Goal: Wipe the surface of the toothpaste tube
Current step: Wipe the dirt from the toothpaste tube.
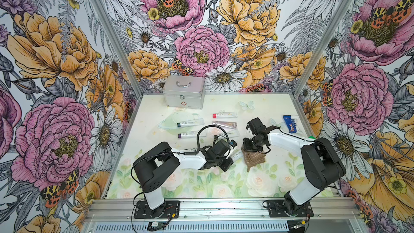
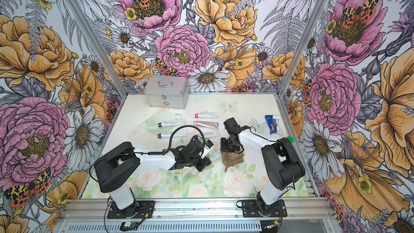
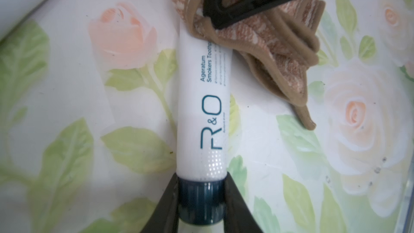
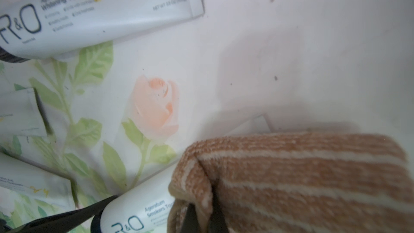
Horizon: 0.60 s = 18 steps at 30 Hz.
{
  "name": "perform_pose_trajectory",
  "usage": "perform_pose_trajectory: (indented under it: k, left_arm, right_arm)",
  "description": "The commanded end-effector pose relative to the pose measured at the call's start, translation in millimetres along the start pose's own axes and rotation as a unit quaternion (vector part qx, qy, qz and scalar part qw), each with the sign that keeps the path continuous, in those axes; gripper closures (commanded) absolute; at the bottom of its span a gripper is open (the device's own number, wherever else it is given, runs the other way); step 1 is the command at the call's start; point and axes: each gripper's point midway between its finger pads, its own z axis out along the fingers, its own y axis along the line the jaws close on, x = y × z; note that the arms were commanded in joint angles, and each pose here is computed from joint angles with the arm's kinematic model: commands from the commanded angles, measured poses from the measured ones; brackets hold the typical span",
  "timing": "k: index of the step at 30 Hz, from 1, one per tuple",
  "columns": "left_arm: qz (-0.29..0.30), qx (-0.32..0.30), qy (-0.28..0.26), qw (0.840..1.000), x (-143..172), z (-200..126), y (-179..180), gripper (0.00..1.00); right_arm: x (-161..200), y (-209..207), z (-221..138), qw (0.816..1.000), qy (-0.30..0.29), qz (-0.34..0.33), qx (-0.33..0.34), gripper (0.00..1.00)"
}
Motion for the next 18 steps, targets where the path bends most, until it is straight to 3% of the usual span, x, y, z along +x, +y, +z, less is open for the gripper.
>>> perform_pose_trajectory:
  k: [1,10,13,18]
  left_arm:
    - [-0.029,-0.019,-0.026,0.999,-5,2,11,0.74]
    - [0.016,-0.048,-0.035,0.998,-4,-1,1,0.74]
    - [0.039,-0.060,-0.028,0.997,-2,-1,-5,0.75]
    - [0.056,-0.067,-0.031,0.996,-1,-3,-12,0.75]
  right_arm:
    - [32,-33,15,0.996,0.062,0.006,0.068,1.00]
    - [55,31,8,0.994,0.100,-0.025,-0.044,1.00]
    - [59,29,10,0.993,0.106,-0.028,-0.038,1.00]
    - [48,-6,13,0.994,0.102,-0.017,0.026,1.00]
